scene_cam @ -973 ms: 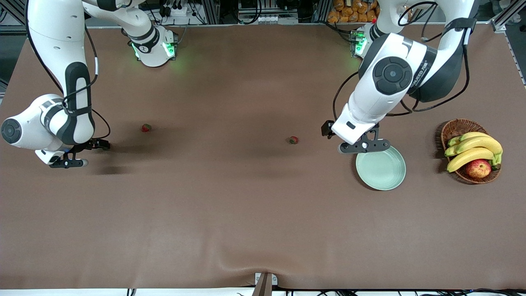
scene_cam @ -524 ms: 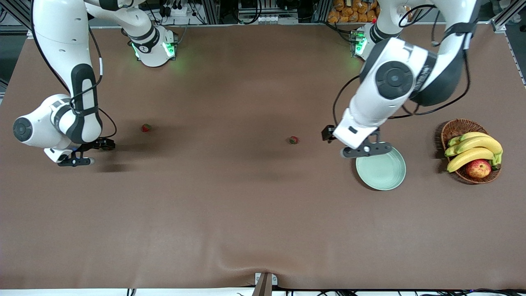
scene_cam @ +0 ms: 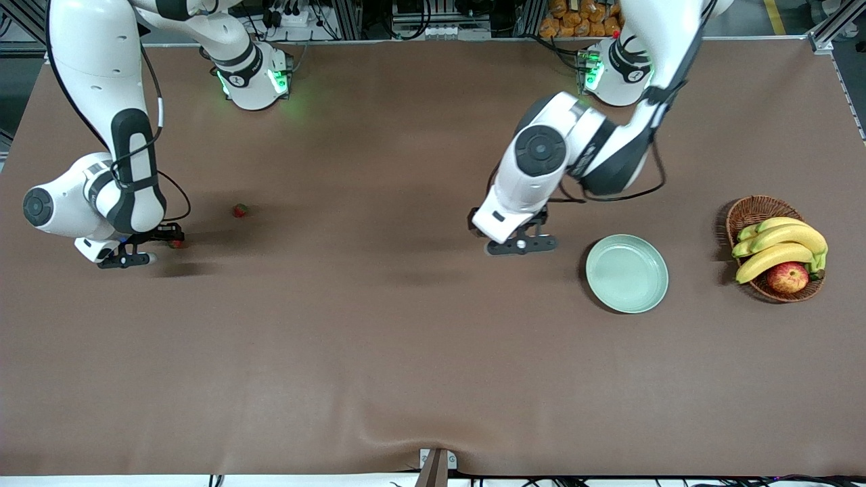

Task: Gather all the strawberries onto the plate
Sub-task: 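Grasp the middle strawberry with the left gripper while the right gripper grasps another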

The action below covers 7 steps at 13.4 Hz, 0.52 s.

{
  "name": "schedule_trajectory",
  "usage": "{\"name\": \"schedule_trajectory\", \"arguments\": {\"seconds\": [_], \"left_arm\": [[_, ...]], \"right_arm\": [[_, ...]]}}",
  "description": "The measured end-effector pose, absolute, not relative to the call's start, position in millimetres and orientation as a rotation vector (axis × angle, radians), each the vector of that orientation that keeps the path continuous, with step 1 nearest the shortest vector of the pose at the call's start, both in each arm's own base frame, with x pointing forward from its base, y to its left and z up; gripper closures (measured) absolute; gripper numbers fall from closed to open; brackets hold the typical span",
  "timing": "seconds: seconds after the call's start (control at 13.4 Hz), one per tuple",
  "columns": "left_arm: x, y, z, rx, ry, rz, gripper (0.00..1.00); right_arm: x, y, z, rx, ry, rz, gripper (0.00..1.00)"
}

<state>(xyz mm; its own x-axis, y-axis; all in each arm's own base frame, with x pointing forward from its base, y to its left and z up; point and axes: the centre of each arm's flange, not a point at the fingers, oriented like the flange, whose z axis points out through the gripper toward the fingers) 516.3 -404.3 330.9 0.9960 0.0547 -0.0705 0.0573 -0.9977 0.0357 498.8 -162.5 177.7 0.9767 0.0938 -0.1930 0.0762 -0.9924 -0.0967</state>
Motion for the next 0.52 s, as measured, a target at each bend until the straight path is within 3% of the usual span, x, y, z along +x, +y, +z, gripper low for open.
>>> {"name": "schedule_trajectory", "arguments": {"seconds": [0.52], "left_arm": [[478,-424,224,3.137,-0.138,-0.037,0.00]], "right_arm": [[541,-143,205,-3.001,-0.221,0.233,0.70]]}}
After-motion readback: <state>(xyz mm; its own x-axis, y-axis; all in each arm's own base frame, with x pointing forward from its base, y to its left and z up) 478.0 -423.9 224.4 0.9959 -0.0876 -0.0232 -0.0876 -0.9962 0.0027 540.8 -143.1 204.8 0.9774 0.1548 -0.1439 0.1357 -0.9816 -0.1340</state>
